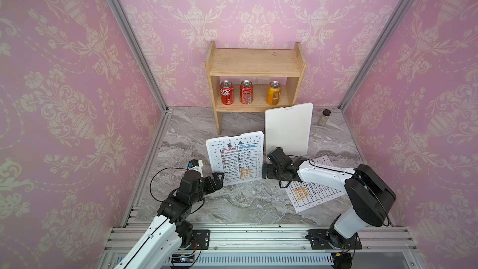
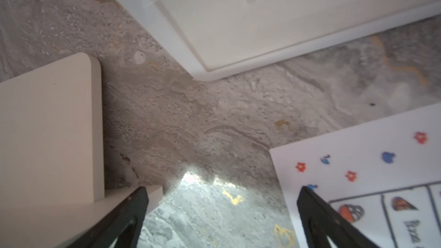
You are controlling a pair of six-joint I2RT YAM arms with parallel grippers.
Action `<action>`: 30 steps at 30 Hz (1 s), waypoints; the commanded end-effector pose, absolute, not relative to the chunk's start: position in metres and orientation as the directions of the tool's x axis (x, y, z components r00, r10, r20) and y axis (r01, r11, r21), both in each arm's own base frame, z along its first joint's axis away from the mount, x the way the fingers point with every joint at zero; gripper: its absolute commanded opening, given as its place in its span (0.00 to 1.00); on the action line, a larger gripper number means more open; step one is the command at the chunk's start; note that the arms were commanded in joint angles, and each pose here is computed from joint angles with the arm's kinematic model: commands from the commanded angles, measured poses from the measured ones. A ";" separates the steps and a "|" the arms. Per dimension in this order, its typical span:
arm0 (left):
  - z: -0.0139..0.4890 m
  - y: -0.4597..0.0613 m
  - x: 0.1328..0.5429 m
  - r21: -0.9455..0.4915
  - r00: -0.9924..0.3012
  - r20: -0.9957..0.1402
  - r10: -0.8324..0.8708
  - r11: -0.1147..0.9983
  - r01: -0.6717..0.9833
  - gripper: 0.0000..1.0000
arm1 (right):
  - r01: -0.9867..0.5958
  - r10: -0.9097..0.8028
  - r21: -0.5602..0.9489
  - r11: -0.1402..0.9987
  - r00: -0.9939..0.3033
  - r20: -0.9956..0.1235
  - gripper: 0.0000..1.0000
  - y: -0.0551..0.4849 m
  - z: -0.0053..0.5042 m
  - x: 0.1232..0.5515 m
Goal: Insert the menus into the narrow rack
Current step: Move the narrow rack to the center of the board.
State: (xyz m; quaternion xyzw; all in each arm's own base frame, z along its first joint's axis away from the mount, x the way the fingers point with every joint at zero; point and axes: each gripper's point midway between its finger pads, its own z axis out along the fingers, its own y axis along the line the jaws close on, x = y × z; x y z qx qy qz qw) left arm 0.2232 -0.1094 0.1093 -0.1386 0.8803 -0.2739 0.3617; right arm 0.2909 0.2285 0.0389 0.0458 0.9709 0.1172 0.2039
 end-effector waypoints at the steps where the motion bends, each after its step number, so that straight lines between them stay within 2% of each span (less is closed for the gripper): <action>1: 0.104 -0.101 0.224 -0.517 -0.705 -0.580 -0.408 0.853 -0.068 0.99 | 0.028 0.144 0.288 0.957 -0.909 -0.392 1.00 0.255 0.043 0.304; 21: 0.095 -0.081 0.292 -0.513 -0.662 -0.592 -0.459 0.849 -0.130 0.99 | -0.037 0.097 0.295 0.955 -0.899 -0.427 1.00 0.327 0.058 0.371; 30: 0.105 -0.073 0.324 -0.499 -0.656 -0.614 -0.439 0.860 -0.108 0.99 | -0.066 0.064 0.258 0.964 -0.881 -0.468 1.00 0.312 0.089 0.365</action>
